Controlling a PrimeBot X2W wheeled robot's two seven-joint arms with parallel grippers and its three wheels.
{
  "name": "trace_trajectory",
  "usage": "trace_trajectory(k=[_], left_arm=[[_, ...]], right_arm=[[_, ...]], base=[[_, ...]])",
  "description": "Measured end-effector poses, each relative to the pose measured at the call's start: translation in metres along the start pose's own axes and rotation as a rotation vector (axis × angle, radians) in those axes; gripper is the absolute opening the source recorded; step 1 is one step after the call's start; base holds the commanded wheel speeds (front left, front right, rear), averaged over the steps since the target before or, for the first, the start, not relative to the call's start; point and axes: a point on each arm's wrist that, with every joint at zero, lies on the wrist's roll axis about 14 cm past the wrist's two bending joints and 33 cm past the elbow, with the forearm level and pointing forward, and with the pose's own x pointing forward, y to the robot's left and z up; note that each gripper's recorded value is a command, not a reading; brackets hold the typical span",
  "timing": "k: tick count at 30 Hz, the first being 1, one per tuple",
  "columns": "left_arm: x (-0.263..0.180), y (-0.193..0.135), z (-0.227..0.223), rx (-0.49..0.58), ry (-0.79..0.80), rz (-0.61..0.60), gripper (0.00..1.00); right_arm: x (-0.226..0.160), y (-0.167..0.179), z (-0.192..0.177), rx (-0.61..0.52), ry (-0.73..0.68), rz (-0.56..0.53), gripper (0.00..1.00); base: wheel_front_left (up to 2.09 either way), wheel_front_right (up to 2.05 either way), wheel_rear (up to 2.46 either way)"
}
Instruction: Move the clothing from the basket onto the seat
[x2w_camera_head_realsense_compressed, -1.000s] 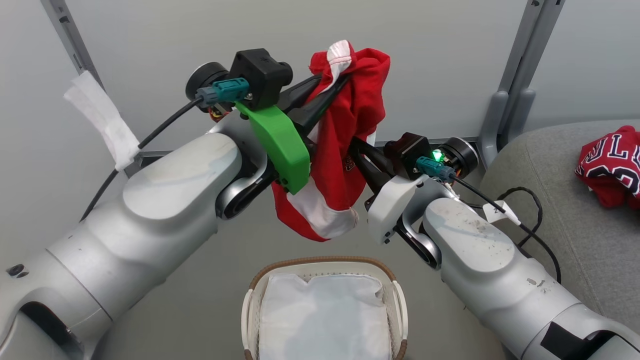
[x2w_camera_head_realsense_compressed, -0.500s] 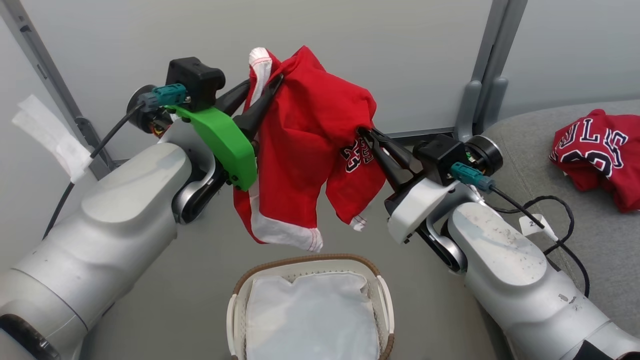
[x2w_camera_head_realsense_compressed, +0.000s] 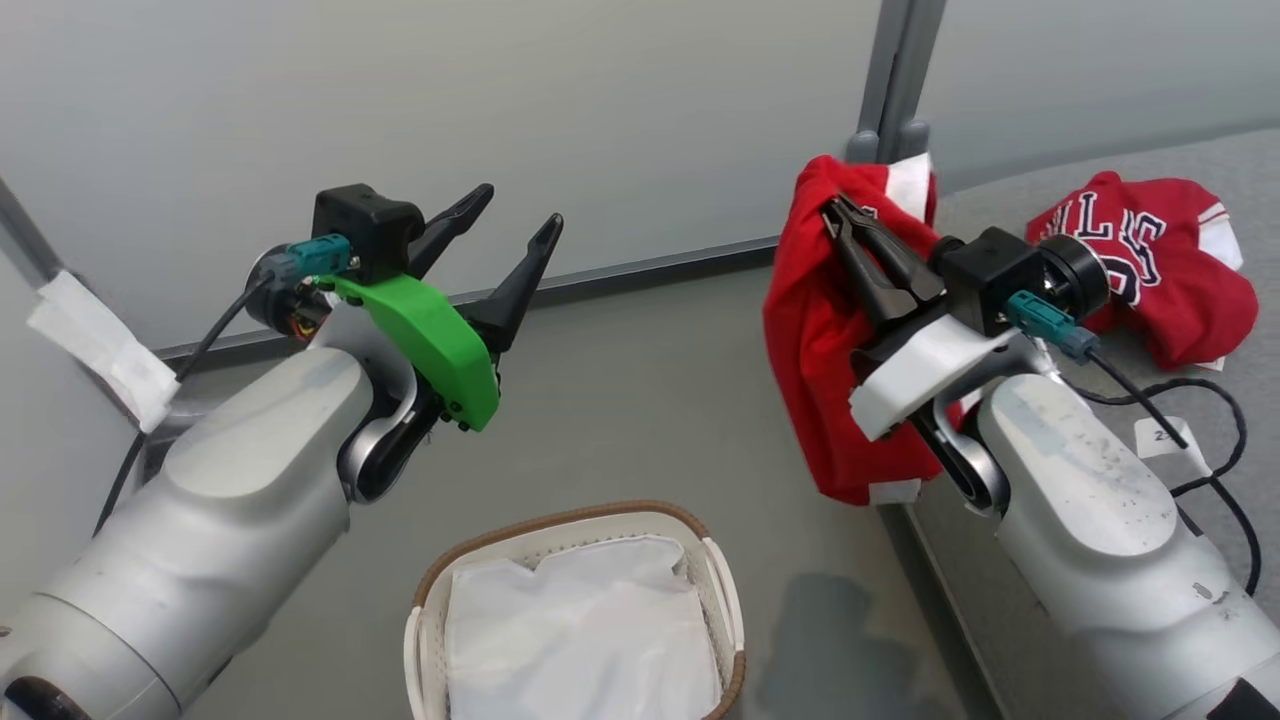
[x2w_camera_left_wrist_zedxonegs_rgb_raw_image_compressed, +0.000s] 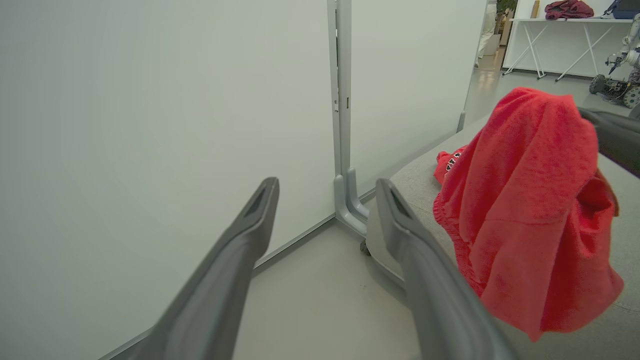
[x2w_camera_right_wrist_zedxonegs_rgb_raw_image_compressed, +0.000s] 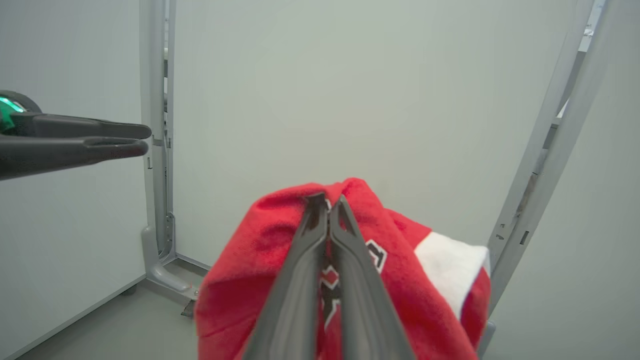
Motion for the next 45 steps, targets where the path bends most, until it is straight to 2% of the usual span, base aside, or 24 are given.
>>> trace_trajectory(k=[5, 13, 26, 29, 33, 38, 45], left_arm=[[0.013, -0.029, -0.017, -0.044, 0.007, -0.073, 1.00], [0.033, -0.093, -0.043, -0.091, 0.008, -0.224, 1.00], [0.057, -0.195, -0.082, -0.153, 0.062, -0.505, 1.00], [0.062, -0.206, -0.093, -0.168, 0.082, -0.547, 1.00], [0.069, -0.207, -0.104, -0.188, 0.094, -0.567, 1.00], [0.072, -0.208, -0.117, -0.203, 0.108, -0.589, 1.00], [0.076, -0.188, -0.125, -0.191, 0.098, -0.557, 1.00]], right_arm=[[-0.024, -0.045, 0.002, -0.057, 0.016, -0.110, 0.00], [-0.078, -0.110, 0.007, -0.128, 0.050, -0.301, 0.00], [-0.168, -0.175, 0.019, -0.221, 0.119, -0.555, 0.00], [-0.180, -0.183, 0.010, -0.223, 0.155, -0.597, 0.00], [-0.177, -0.188, -0.002, -0.210, 0.184, -0.612, 0.00], [-0.153, -0.212, 0.009, -0.217, 0.161, -0.624, 0.00], [-0.106, -0.268, 0.050, -0.352, 0.156, -0.626, 0.00]], base=[[0.00, 0.00, 0.00], [0.00, 0.00, 0.00], [0.00, 0.00, 0.00], [0.00, 0.00, 0.00], [0.00, 0.00, 0.00], [0.00, 0.00, 0.00], [0.00, 0.00, 0.00]])
